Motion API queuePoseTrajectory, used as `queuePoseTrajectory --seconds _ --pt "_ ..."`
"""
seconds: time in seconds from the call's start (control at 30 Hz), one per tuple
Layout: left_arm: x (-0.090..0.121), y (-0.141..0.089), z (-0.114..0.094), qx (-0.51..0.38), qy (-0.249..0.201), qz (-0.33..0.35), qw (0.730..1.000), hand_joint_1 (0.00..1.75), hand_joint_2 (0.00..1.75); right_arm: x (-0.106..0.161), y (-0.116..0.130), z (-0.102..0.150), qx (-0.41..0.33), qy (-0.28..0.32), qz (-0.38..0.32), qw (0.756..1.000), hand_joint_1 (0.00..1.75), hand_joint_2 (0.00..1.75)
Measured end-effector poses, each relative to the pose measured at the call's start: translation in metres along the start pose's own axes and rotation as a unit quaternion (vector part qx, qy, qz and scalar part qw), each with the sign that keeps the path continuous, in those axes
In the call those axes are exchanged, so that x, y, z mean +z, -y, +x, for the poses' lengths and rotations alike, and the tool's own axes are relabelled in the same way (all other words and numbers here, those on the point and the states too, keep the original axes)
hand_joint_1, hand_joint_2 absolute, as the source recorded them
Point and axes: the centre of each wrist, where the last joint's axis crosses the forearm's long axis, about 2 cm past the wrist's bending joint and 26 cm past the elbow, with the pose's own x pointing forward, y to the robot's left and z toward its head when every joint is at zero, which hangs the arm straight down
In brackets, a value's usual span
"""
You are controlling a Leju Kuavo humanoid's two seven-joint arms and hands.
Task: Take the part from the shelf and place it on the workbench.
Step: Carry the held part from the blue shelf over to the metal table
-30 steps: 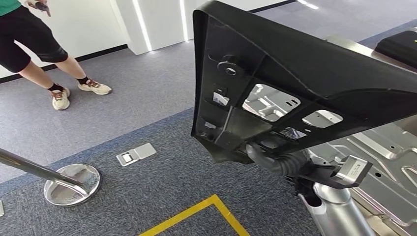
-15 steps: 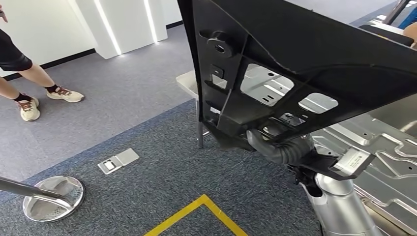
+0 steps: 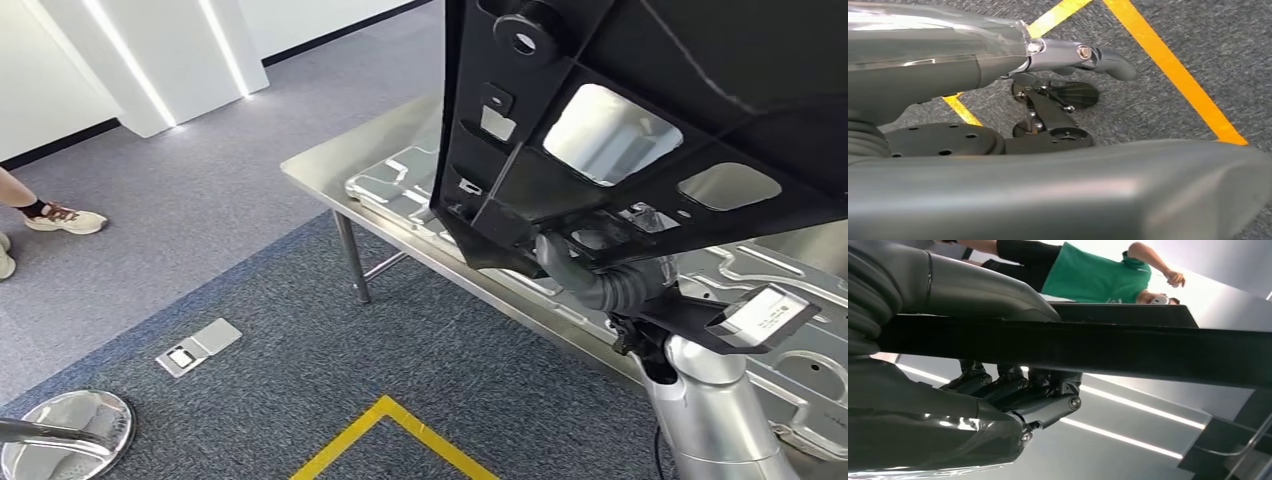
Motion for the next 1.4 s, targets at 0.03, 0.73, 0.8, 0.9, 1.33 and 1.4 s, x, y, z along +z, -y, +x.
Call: queuePoseTrajectory --seconds 0.03,0.73,0.8,0.9,1.33,1.4 --pt "-0.0002 0.0001 0.0003 0.000 0.000 0.000 1.000 0.00 0.00 -0.0005 0.0001 0.0003 0.001 0.000 0.001 1.000 1.75 1.75" --pt "0.0012 -0.0025 -0.0015 -0.006 -0.002 0.000 1.000 0.00 0.00 0.0050 -0.0028 -0.0014 0.009 -0.015 0.004 1.000 1.75 1.75" --pt "0.0008 -0.0022 -0.0008 -0.008 -0.001 -0.001 1.000 0.00 0.00 0.0056 -0.0029 -0.0017 0.009 -0.015 0.004 1.000 1.75 1.75" --pt "0.0006 -0.0021 -0.0004 -0.010 -0.001 -0.002 1.000 0.00 0.00 0.0059 -0.0030 -0.0018 0.009 -0.015 0.003 1.000 1.75 1.75" --pt "0.0012 -0.0032 -0.0014 -0.013 -0.002 -0.003 1.000 0.00 0.00 0.0039 -0.0039 -0.0025 0.013 -0.016 0.009 1.000 1.75 1.75" --pt "0.0014 -0.0037 -0.0015 -0.013 -0.002 -0.003 1.000 0.00 0.00 0.0031 -0.0042 -0.0030 0.013 -0.018 0.010 1.000 1.75 1.75"
